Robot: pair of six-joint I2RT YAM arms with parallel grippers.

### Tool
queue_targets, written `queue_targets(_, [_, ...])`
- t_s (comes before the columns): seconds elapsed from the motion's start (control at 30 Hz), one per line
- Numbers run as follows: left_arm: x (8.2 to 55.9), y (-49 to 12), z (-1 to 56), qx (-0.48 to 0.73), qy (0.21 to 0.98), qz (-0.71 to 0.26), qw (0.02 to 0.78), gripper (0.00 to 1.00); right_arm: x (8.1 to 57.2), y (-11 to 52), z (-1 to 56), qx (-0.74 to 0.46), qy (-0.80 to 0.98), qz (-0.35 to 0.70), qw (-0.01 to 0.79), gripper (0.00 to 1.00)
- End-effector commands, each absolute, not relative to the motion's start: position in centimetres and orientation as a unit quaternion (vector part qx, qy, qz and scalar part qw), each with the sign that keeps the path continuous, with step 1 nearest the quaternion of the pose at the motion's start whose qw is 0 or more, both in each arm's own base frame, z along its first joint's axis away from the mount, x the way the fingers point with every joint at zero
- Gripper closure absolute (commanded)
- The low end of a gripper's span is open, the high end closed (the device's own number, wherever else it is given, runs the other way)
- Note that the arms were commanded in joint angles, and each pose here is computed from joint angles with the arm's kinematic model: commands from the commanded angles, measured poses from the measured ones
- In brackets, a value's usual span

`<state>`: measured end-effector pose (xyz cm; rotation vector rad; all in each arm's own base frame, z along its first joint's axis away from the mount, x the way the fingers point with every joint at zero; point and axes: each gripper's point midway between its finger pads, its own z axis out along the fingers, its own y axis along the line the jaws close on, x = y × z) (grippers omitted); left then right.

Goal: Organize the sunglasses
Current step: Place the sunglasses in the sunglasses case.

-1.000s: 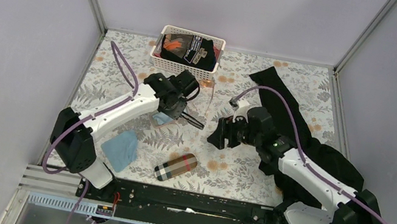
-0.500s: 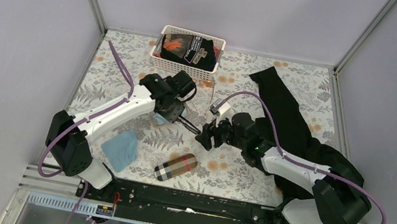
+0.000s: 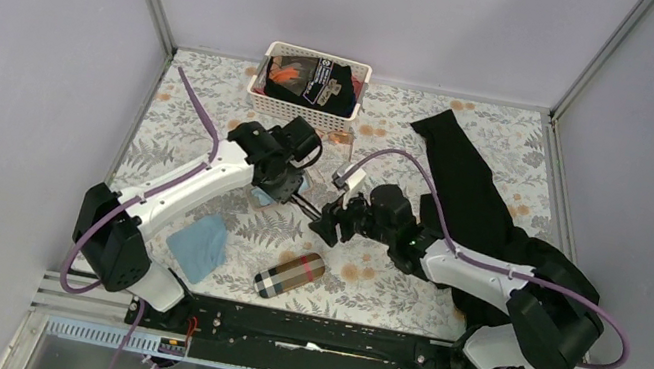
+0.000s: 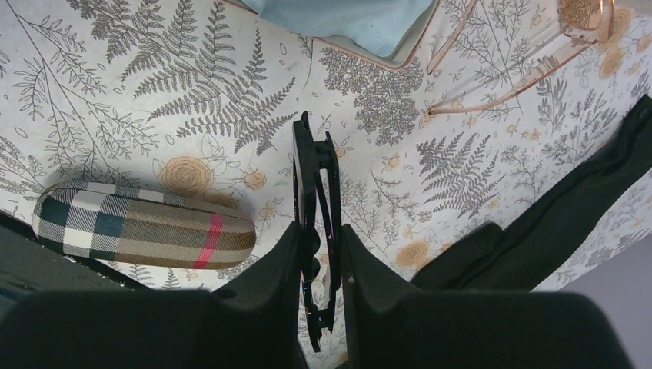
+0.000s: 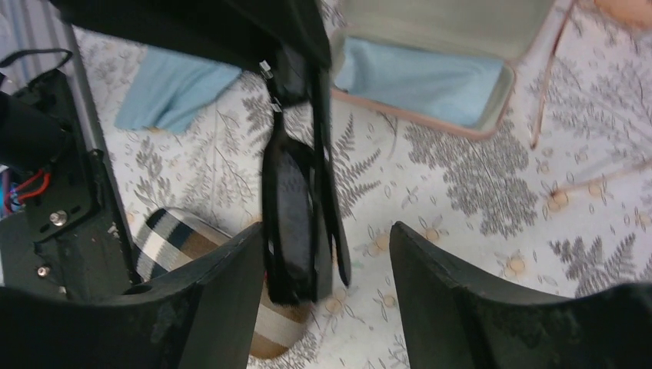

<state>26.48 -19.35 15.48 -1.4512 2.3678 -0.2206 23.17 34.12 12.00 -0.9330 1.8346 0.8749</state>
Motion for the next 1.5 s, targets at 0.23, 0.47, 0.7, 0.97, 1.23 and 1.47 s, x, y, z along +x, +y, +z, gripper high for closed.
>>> queue_targets(0.23, [25.1, -18.9, 15.3, -0.504, 0.845, -0.067, 0.164, 1.0, 24.6, 37.4, 15.8, -0.376, 0.706, 0.342, 0.493, 0.33])
queue_targets(0.47, [24.9, -18.6, 15.5, -0.508, 0.842, -0.071, 0.168, 1.0, 25.3, 37.3, 14.9, -0.371, 0.715, 0.327, 0.494, 0.37])
queue_targets(0.7, [24.7, -18.6, 15.3, -0.509, 0.843, -0.069, 0.163, 1.0, 25.2, 37.4, 14.7, -0.372, 0.715, 0.328, 0.493, 0.57])
queue_targets(0.97, [25.0, -19.0, 15.3, -0.489, 0.855, -0.067, 0.161, 0.76, 25.1, 37.3, 15.7, -0.372, 0.707, 0.331, 0.502, 0.76])
queue_targets(1.23, [25.5, -19.4, 16.1, -0.459, 0.868, -0.083, 0.172, 0.35, 25.0, 37.1, 15.7, -0.373, 0.709, 0.33, 0.499, 0.81])
queue_targets(1.47, [25.3, -19.5, 18.4, -0.381, 0.897, -0.108, 0.196, 0.32, 24.6, 36.6, 15.1, -0.391, 0.713, 0.318, 0.488, 0.82])
